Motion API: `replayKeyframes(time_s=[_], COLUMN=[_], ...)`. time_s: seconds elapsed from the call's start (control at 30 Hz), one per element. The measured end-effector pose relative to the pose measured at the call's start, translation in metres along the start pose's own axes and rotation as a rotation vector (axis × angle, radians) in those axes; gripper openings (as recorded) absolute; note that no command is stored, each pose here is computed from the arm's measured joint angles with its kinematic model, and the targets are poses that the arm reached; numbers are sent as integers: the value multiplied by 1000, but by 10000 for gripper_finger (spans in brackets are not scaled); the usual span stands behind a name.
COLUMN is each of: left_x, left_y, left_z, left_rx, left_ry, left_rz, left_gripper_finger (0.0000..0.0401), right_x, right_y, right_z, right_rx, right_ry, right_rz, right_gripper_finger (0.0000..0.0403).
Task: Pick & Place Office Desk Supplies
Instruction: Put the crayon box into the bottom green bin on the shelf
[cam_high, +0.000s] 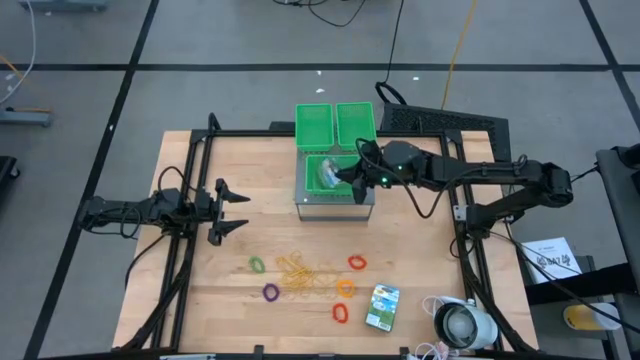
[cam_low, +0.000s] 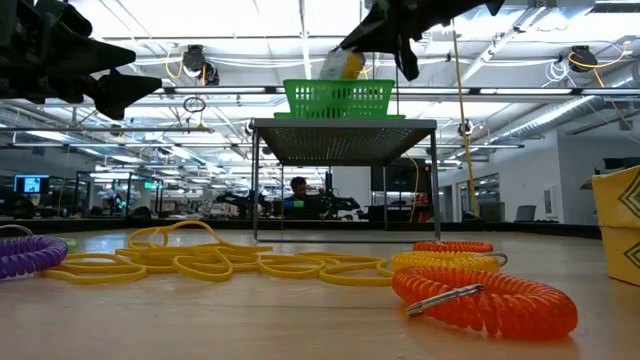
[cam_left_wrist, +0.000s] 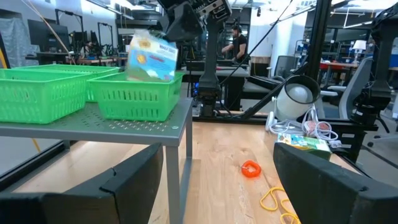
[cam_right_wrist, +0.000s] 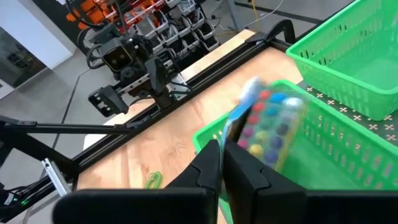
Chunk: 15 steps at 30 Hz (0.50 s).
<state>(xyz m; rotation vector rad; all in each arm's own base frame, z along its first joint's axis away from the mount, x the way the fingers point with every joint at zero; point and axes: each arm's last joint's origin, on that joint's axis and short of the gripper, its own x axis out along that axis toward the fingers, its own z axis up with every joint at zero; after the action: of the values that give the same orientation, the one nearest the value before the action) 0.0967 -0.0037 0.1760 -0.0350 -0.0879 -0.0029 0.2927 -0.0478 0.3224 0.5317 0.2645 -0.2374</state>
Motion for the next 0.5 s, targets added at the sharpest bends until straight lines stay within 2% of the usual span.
replayKeyframes(time_s=[0.5], left_x=[0], left_y=[0], left_z=[0], left_rx=[0], left_ry=[0], left_rz=[0], left_gripper_finger=[310], right_x=[0], right_y=[0], right_z=[-1], right_rx=[-5], right_ry=[15], right_rz=[16], right_gripper_finger=[102])
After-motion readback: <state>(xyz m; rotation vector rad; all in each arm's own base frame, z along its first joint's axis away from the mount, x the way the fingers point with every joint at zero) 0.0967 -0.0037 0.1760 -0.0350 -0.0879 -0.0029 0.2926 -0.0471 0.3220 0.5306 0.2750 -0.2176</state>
